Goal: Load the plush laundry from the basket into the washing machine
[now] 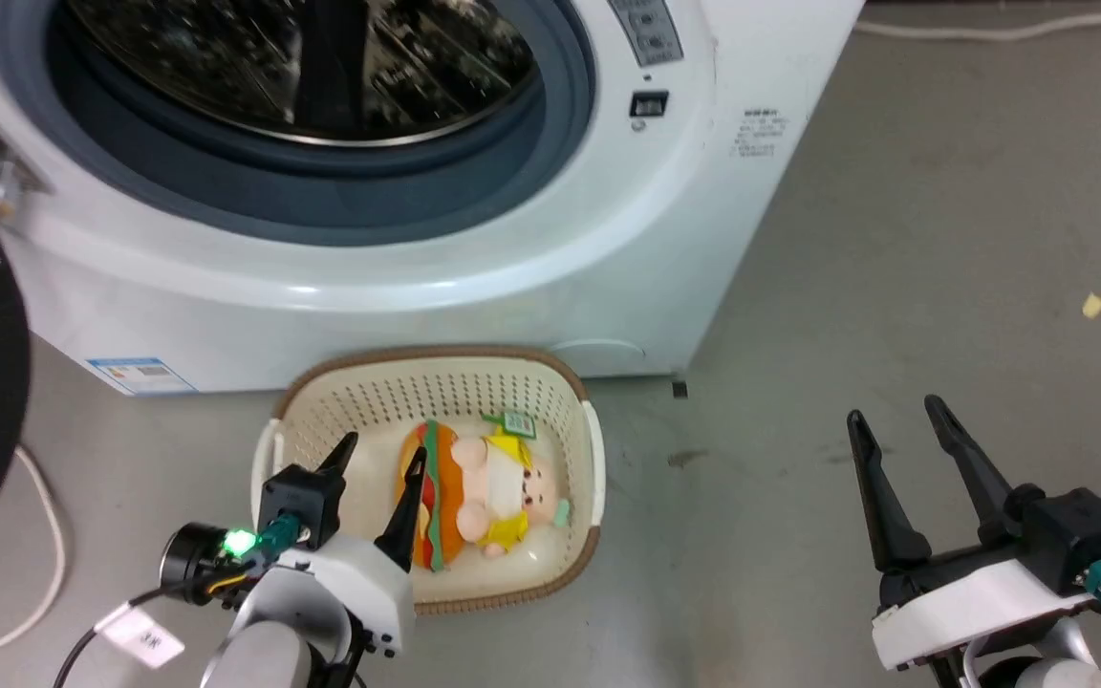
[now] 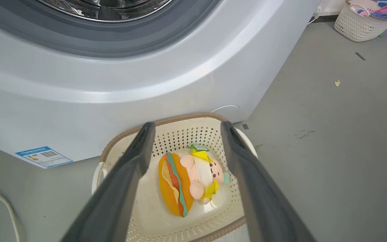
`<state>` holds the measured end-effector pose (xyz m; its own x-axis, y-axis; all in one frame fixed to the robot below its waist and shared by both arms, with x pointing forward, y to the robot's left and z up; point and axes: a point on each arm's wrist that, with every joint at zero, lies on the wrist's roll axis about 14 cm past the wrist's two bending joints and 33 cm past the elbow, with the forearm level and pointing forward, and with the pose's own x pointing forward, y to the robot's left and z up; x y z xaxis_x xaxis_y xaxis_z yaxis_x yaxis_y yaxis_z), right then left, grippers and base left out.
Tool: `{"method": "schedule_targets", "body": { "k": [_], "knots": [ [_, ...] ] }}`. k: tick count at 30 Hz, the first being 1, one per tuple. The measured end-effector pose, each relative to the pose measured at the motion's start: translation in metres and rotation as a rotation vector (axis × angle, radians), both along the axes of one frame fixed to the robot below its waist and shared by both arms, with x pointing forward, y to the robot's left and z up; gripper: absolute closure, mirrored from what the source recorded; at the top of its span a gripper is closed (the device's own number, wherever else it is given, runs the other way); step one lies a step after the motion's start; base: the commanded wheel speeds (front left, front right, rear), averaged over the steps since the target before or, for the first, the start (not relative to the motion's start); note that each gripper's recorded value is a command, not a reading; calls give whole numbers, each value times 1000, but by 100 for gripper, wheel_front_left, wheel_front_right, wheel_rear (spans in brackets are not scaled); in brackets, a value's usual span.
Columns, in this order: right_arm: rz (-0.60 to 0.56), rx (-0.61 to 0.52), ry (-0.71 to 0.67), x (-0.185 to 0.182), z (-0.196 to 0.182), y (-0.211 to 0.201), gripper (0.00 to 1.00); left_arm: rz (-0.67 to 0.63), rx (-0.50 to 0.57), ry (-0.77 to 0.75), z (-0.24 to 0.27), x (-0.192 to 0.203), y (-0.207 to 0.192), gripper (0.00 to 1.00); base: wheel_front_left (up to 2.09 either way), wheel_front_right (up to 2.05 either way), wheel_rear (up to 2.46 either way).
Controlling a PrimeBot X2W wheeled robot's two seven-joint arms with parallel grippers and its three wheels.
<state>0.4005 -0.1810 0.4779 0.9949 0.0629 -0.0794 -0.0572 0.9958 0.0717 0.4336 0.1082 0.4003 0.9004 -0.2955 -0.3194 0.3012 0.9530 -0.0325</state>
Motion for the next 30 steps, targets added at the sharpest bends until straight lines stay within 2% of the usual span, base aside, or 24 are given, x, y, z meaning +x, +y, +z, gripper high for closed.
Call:
{"method": "schedule_targets", "body": {
  "k": [11,30],
  "knots": [
    [-25,33,37,6,-20,-6,0,-78,22,209,-67,7,-12,0,0,0,0],
    [-73,62,134,13,-64,-18,0,-172,136,507,-174,24,-2,0,0,0,0]
  ]
}}
